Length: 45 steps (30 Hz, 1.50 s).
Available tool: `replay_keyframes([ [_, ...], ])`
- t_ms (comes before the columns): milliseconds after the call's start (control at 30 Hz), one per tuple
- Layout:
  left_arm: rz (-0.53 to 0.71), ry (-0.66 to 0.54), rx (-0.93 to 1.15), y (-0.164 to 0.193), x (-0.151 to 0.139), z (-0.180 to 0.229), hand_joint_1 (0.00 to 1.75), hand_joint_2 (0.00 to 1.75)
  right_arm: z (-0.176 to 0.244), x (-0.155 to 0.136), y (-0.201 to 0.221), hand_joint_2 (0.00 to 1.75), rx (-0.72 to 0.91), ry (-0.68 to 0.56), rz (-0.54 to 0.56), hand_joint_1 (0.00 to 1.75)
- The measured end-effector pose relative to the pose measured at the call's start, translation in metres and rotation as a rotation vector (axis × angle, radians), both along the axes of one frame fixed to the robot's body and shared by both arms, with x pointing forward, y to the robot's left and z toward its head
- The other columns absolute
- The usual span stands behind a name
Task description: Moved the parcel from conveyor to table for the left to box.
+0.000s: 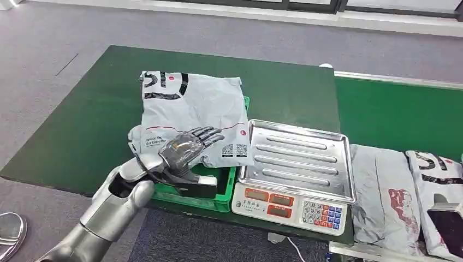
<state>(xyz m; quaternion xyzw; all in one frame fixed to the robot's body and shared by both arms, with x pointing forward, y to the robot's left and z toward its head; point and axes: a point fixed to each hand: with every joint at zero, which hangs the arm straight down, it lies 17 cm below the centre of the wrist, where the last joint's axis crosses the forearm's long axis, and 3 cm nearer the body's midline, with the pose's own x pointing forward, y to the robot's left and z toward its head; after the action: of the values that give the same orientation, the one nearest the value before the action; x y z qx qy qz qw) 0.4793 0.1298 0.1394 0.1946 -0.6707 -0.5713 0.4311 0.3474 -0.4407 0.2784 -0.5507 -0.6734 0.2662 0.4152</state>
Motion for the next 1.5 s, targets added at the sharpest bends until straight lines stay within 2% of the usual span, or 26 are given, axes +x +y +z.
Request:
replay_keyframes([
  [333,-0.047,-0.353,-0.32,-0.011,-0.032,0.138,0.0,1.75,-0.008,-0.027,0.007,1.75,0.001,0.004,-0.008,0.0],
  [500,-0.07,-0.608,-0.494,-0.007,-0.067,0.206,0.0,1.75,-0.007,-0.03,0.008,1.75,0.019,-0.011,-0.029,0.0],
  [567,-0.085,-0.663,-0.539,-0.007,-0.081,0.218,0.0,1.75,-0.004,-0.029,0.007,1.75,0.029,-0.022,-0.03,0.0],
  [800,-0.096,-0.65,-0.552,-0.009,-0.099,0.209,0.0,1.75,0.003,-0.027,0.004,1.75,0.04,-0.042,-0.026,0.0],
  [1167,-0.079,-0.654,-0.513,-0.01,-0.102,0.203,0.0,1.75,0.005,-0.027,0.003,1.75,0.047,-0.048,-0.018,0.0],
  [1300,-0.005,-0.661,-0.392,-0.007,-0.102,0.179,0.0,1.75,0.004,-0.028,0.015,1.75,0.083,-0.06,0.044,0.0],
  [1500,0.021,-0.511,-0.335,-0.004,-0.111,0.125,0.0,1.75,-0.016,-0.029,0.043,1.75,0.175,-0.025,0.123,0.0],
])
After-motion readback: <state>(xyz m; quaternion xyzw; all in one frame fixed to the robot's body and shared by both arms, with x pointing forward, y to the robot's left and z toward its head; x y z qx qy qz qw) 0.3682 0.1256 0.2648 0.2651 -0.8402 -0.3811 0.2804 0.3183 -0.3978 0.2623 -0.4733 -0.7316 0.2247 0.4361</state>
